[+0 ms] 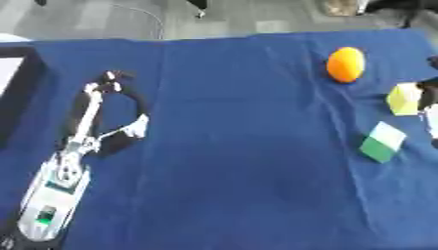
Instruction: Pick up the objects with one hand, pass them to the other hand, and then place them into the box on the other side of the table.
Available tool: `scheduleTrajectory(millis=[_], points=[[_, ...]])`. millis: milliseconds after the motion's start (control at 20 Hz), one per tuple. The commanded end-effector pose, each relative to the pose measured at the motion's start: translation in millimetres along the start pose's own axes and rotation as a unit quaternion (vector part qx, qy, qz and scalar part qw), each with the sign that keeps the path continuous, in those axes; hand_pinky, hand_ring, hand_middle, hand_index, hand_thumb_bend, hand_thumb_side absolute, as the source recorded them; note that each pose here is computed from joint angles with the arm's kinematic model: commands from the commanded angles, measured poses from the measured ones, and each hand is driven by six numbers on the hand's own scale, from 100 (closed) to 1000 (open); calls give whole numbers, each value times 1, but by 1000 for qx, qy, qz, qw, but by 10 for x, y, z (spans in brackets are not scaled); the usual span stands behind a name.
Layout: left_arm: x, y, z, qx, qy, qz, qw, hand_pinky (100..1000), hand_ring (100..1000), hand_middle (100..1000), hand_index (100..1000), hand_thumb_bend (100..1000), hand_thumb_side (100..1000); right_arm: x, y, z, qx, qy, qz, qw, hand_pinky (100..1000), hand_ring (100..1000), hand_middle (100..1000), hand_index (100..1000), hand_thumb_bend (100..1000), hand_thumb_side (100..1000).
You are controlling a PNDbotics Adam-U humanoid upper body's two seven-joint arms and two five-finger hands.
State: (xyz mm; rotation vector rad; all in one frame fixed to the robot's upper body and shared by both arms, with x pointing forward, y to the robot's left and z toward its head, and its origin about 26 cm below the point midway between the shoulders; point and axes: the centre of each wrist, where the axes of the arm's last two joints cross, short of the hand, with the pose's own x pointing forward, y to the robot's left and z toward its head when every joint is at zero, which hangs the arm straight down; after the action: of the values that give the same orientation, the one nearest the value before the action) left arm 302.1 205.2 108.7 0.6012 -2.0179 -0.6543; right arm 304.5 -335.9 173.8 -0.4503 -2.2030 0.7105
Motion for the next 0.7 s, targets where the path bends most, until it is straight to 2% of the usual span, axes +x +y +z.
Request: scheduleTrajectory(millis=[50, 100, 150, 300, 500, 700], points=[[42, 45, -30, 0, -20, 1, 1000, 950, 873, 747, 631, 222, 272, -72, -218, -141, 34, -5, 52, 998, 786, 702, 799, 833, 100, 287], [46, 42, -31, -1, -22, 4, 1000, 950, 873, 748, 653, 267, 317, -127, -270, -189, 45, -4, 64, 997, 789, 710, 803, 844, 100, 267], [50, 37, -31, -3, -25, 7, 1000, 950, 873, 749, 656, 275, 325, -188, -324, -237, 57, -2, 77, 995, 790, 711, 804, 846, 100, 264], [60, 19, -30, -9, -34, 16, 999, 951, 874, 753, 704, 425, 459, -363, -490, -391, 94, 2, 118, 989, 799, 734, 819, 880, 100, 226], [69, 2, -27, -18, -44, 25, 999, 952, 875, 756, 726, 529, 544, -601, -687, -551, 129, 17, 168, 977, 811, 770, 852, 915, 100, 204], [68, -10, -21, -26, -46, 30, 998, 952, 875, 758, 734, 545, 574, -815, -824, -704, 158, 41, 209, 964, 824, 808, 889, 938, 100, 180]])
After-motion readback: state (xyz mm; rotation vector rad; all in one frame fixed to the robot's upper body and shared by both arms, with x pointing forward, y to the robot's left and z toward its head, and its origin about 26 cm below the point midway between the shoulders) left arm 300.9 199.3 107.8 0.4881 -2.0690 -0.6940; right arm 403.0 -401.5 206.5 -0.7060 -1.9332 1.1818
